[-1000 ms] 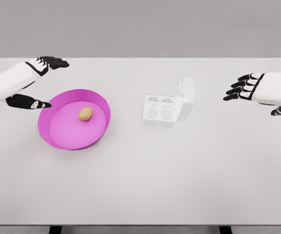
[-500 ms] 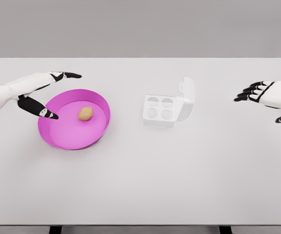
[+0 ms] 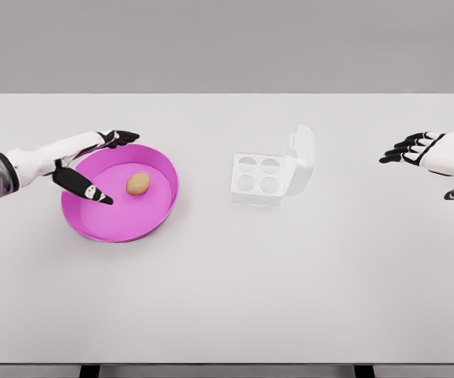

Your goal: Pack egg into the box and close the box lid

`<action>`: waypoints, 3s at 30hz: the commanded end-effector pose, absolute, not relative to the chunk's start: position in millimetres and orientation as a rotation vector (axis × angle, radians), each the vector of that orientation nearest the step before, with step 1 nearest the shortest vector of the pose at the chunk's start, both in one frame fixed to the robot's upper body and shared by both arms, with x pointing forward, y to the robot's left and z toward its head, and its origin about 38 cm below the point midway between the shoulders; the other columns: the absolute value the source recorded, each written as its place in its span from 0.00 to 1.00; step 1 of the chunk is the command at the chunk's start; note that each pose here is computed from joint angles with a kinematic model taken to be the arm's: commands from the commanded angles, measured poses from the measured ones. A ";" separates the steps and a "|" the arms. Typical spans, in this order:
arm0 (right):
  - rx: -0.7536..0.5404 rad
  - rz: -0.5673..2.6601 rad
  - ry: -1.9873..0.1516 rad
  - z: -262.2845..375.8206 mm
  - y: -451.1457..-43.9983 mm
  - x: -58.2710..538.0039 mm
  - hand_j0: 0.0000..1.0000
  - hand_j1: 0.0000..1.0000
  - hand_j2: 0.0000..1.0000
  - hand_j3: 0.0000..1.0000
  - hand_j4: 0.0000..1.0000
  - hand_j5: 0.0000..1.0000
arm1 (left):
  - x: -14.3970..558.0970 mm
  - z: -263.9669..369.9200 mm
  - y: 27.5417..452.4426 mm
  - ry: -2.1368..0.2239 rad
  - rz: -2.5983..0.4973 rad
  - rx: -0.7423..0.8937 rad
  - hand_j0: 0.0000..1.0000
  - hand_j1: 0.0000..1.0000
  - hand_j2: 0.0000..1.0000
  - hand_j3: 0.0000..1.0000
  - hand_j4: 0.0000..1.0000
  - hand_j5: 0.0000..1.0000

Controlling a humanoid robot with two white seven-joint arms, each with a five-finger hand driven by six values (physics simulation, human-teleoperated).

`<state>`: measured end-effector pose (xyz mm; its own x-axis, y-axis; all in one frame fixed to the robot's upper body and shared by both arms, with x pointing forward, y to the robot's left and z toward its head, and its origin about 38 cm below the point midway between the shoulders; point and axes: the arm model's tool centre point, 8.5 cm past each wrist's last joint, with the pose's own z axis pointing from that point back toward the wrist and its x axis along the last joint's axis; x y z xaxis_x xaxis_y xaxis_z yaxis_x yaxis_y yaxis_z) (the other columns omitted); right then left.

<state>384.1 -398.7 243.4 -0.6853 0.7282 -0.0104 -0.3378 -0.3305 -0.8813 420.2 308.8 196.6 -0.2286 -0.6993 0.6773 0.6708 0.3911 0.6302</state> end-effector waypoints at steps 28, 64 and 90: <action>-0.514 2.042 -1.246 235.6 -392.6 381.8 1.00 1.00 1.00 1.00 1.00 1.00 | 430.5 166.0 266.3 -1.218 -1.297 0.172 0.91 0.91 0.91 0.91 0.91 0.91; -0.486 2.041 -1.245 226.0 -389.5 378.8 1.00 1.00 1.00 1.00 1.00 1.00 | 417.7 179.7 271.9 -1.241 -1.339 0.326 0.82 0.82 0.82 0.82 0.82 0.82; -0.478 2.037 -1.245 223.1 -389.0 378.6 1.00 1.00 1.00 1.00 1.00 1.00 | 411.4 161.1 257.3 -1.171 -1.438 0.513 0.81 0.81 0.81 0.81 0.81 0.81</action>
